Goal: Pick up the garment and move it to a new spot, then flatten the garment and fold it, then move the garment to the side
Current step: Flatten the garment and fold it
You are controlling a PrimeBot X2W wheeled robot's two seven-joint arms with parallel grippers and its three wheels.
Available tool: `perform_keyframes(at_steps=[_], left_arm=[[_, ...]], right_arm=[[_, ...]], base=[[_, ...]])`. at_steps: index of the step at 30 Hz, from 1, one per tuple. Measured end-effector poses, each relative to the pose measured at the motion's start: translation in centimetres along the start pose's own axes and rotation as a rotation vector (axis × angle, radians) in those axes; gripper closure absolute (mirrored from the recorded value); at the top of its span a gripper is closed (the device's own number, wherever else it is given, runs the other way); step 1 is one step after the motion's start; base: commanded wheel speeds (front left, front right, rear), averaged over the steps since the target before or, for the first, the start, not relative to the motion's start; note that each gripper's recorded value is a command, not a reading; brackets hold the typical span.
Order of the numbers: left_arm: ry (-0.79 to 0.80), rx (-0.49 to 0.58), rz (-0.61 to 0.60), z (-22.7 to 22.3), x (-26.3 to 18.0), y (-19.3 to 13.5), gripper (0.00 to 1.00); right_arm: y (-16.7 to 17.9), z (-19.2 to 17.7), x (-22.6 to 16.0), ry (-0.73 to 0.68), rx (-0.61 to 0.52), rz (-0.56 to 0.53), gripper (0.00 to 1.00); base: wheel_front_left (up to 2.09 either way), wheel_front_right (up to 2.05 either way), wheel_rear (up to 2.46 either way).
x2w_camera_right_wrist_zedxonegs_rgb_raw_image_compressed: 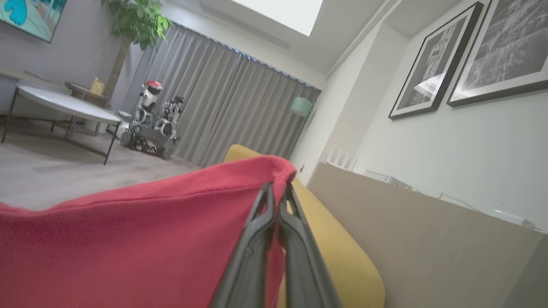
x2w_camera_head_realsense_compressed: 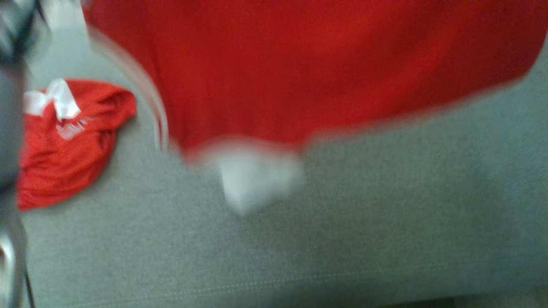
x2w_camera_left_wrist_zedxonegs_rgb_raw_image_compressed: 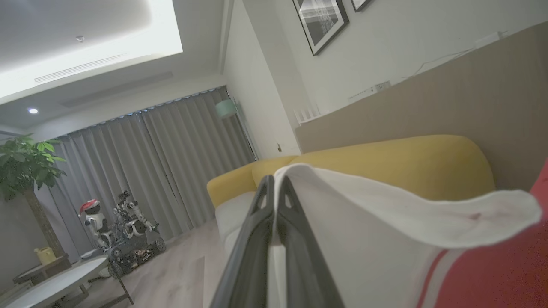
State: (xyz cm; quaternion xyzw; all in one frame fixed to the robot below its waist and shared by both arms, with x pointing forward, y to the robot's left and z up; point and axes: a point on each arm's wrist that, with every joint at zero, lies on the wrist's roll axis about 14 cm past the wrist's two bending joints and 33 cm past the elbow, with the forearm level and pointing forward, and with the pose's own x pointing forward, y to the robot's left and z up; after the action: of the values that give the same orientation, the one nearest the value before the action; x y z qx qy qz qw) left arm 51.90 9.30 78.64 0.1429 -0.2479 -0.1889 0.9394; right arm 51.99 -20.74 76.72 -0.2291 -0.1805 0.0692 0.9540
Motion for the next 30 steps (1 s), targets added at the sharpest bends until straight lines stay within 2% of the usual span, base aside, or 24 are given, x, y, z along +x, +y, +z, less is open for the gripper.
perform_keyframes(at_steps=[3,7,11,16,19,23,26,30], left_arm=[[-0.074,0.036,0.042,0.4,3.7,2.4,1.0],[-0.16,0.05,0.091,0.1,6.8,4.2,1.0],[-0.145,0.036,0.099,-2.9,7.5,3.9,1.0],[-0.066,0.04,0.05,-7.4,7.3,2.2,1.0],[0.007,0.032,0.009,-11.4,6.2,0.4,1.0],[0.188,-0.016,-0.05,-19.0,1.9,-2.9,1.0],[0.306,-0.047,-0.077,-23.1,-1.9,-4.8,1.0],[0.406,-0.067,-0.11,-25.1,-6.5,-6.7,1.0]], right_arm=[[-1.5,0.0,4.0,-0.053,0.034,-0.049,1.0],[-2.1,-1.0,7.7,-0.125,-0.015,-0.082,1.0],[-1.2,-3.2,9.6,-0.148,-0.038,-0.084,1.0],[2.2,-9.2,10.4,-0.027,0.043,-0.046,1.0],[6.7,-14.4,9.3,0.09,0.084,0.034,1.0],[11.8,-20.1,5.8,0.222,0.156,0.123,1.0],[14.5,-22.3,3.2,0.287,0.167,0.188,1.0],[16.6,-23.5,-0.6,0.36,0.23,0.233,1.0]], base=[[0.0,0.0,0.0],[0.0,0.0,0.0],[0.0,0.0,0.0],[0.0,0.0,0.0],[0.0,0.0,0.0],[0.0,0.0,0.0],[0.0,0.0,0.0],[0.0,0.0,0.0]])
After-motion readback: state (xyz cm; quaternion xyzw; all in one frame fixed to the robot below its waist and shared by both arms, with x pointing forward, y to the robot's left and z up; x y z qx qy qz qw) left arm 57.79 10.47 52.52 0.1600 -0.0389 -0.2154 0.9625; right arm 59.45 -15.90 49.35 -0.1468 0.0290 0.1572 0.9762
